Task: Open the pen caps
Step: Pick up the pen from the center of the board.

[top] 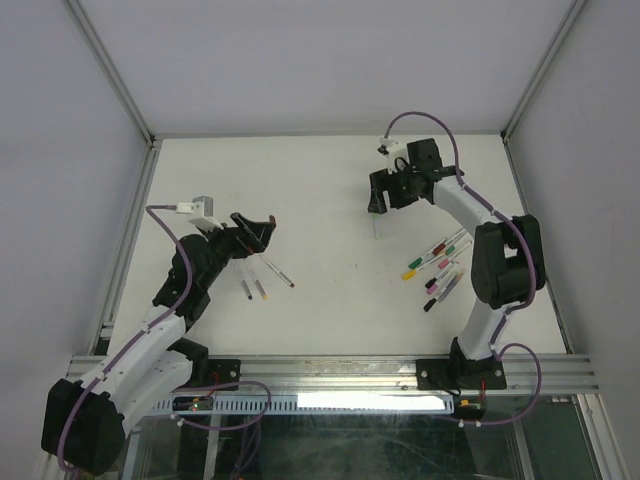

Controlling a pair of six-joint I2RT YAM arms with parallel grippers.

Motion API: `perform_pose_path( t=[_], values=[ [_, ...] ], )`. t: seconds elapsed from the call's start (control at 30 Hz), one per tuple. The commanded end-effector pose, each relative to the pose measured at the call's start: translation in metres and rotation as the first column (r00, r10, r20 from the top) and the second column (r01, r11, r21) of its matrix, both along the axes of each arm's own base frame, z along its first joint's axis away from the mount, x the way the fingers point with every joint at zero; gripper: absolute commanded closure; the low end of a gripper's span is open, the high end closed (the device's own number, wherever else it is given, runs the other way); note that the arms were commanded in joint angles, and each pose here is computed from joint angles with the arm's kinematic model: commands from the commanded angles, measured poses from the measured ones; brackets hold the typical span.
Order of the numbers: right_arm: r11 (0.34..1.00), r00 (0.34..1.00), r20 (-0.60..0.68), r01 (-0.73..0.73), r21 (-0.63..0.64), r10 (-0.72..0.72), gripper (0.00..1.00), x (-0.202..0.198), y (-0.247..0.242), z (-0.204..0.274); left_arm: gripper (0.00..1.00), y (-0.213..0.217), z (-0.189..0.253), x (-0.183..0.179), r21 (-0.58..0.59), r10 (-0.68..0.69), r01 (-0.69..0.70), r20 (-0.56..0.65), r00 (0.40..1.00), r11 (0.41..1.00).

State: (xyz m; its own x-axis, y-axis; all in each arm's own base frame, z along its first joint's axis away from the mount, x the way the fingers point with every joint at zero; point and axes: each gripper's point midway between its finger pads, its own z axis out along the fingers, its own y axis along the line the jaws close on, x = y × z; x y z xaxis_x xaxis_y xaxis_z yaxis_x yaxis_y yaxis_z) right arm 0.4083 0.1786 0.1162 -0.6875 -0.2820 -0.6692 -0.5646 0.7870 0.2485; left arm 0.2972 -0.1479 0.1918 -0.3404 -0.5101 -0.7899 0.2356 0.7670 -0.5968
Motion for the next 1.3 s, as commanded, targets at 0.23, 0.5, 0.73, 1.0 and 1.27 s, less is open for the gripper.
perform_pose_path(
  t=[0.23,0.5,0.73,1.0,1.27],
  values=[
    [0.980,0.995,-0.040,0.083,-0.181,-0.092,0.43,0.019,-0.006,-0.038,0.01,-0.009,0.038,-0.018,-0.109,-0.059,0.072,0.119,0.991,0.991],
    [0.972,0.995,-0.068,0.055,-0.230,-0.072,0.55,0.016,0.003,-0.058,0.01,-0.009,0.032,-0.019,-0.110,-0.063,0.075,0.105,0.992,0.991],
    [0.963,0.994,-0.084,0.049,-0.265,-0.074,0.67,0.016,0.000,-0.070,0.01,-0.010,0.033,-0.019,-0.112,-0.064,0.076,0.106,0.992,0.991],
    [0.955,0.993,-0.102,0.029,-0.295,-0.062,0.78,0.014,-0.002,-0.079,0.01,-0.009,0.034,-0.021,-0.114,-0.064,0.077,0.111,0.992,0.990],
    [0.942,0.991,-0.131,-0.010,-0.335,-0.036,0.80,0.011,-0.006,-0.085,0.01,-0.014,0.033,-0.024,-0.137,-0.090,0.105,0.107,0.990,0.985]
  ],
)
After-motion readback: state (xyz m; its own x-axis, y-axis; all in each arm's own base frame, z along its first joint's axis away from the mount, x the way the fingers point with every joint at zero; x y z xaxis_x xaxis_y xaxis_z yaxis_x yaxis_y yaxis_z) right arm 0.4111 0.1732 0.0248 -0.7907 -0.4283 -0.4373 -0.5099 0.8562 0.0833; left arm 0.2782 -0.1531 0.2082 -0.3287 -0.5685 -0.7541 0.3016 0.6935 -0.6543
